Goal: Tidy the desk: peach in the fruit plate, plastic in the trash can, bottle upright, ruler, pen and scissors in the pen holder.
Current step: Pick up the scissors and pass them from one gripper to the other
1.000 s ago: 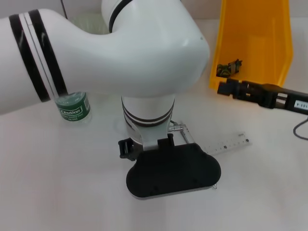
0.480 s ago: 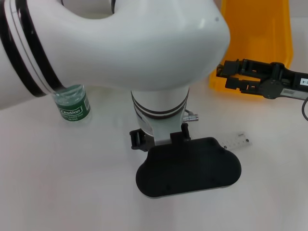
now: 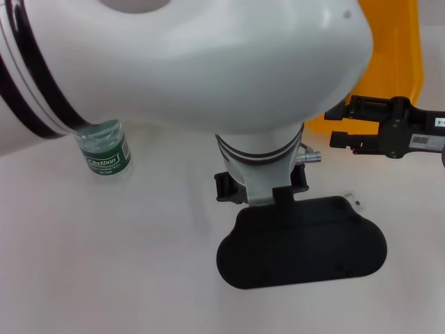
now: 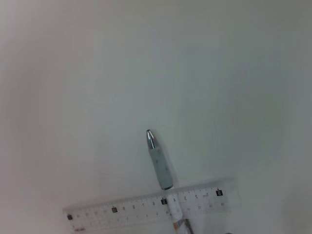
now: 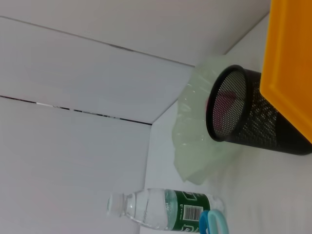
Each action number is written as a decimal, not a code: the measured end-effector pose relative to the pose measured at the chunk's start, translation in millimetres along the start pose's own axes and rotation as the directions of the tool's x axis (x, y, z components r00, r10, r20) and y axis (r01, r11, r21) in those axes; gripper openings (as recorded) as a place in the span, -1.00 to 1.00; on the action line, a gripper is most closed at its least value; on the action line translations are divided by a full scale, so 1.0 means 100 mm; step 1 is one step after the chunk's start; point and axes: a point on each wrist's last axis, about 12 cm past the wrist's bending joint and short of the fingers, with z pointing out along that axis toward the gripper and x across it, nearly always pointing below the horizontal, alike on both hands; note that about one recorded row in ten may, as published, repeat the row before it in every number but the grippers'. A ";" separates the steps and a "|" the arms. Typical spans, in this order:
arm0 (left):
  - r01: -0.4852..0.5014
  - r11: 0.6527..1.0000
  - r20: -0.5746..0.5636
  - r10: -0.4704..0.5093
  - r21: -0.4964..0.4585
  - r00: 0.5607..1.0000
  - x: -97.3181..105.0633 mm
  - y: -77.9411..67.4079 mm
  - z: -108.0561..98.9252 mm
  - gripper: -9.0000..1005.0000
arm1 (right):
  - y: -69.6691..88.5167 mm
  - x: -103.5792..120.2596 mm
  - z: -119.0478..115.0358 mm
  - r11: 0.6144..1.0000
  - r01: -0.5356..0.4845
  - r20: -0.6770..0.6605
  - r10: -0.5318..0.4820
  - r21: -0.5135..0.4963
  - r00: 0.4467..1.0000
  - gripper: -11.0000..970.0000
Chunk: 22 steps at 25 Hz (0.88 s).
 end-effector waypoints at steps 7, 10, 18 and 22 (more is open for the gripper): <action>-0.018 1.000 -0.008 0.018 -0.012 1.000 -0.03 0.05 -0.07 -0.52 | 0.01 0.00 0.13 1.000 0.009 0.000 -0.009 0.000 1.000 0.64; -0.025 1.000 -0.006 0.025 -0.014 1.000 -0.05 0.06 -0.07 -0.52 | 0.00 0.01 0.25 1.000 0.025 -0.004 -0.025 0.012 1.000 0.64; -0.039 0.999 -0.007 0.039 -0.029 0.999 -0.08 0.08 -0.09 -0.51 | 0.03 -0.02 0.40 0.999 0.041 -0.002 -0.041 0.016 0.999 0.64; -0.049 0.998 -0.011 0.048 -0.041 0.999 -0.09 0.10 -0.11 -0.50 | 0.05 -0.03 0.48 0.999 0.053 -0.010 -0.053 0.009 0.999 0.64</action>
